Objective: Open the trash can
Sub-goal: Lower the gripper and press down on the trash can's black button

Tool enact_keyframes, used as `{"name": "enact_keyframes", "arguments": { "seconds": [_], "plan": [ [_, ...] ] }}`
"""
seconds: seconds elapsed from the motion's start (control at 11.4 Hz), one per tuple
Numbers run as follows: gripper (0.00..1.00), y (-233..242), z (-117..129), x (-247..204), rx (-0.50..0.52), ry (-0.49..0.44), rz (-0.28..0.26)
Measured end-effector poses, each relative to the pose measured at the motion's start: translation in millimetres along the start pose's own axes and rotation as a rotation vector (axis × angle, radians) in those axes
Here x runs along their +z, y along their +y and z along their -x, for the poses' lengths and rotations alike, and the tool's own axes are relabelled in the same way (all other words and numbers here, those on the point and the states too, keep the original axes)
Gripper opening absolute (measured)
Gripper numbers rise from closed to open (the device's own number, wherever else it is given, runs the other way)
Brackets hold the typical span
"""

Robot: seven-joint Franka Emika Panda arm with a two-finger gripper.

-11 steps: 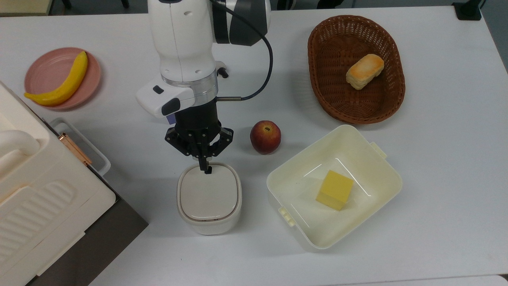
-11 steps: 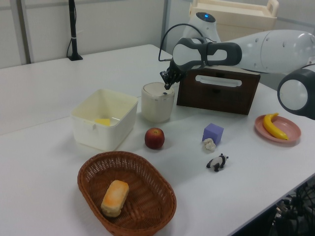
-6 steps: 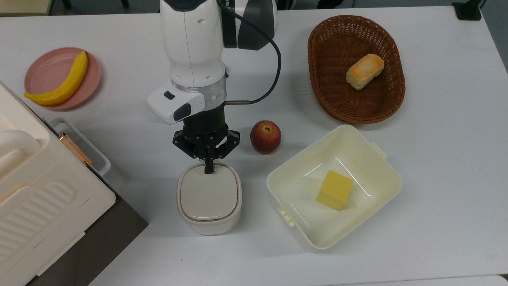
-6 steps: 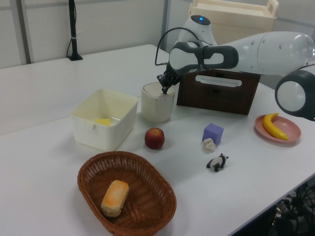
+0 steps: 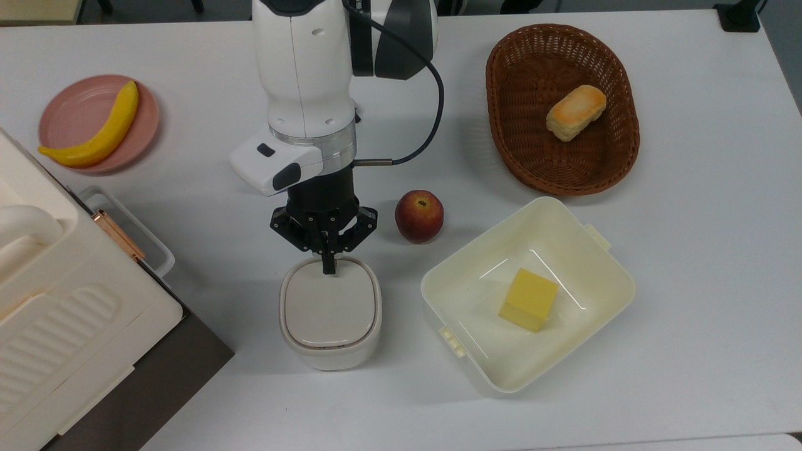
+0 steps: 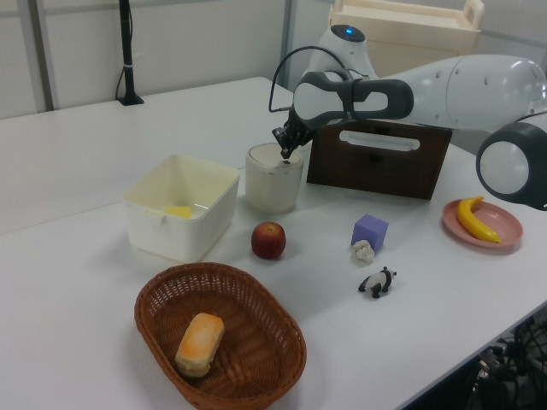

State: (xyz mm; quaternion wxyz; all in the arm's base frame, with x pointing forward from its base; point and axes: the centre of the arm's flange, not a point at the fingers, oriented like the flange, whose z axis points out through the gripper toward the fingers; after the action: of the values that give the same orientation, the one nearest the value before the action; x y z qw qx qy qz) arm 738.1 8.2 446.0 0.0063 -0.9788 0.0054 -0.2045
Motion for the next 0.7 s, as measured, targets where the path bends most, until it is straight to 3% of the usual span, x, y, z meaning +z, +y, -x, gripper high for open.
{"name": "enact_keyframes", "arguments": {
  "seconds": [0.7],
  "plan": [
    [0.01, 1, 2, 11, -0.041, -0.013, 0.043]
  ]
}}
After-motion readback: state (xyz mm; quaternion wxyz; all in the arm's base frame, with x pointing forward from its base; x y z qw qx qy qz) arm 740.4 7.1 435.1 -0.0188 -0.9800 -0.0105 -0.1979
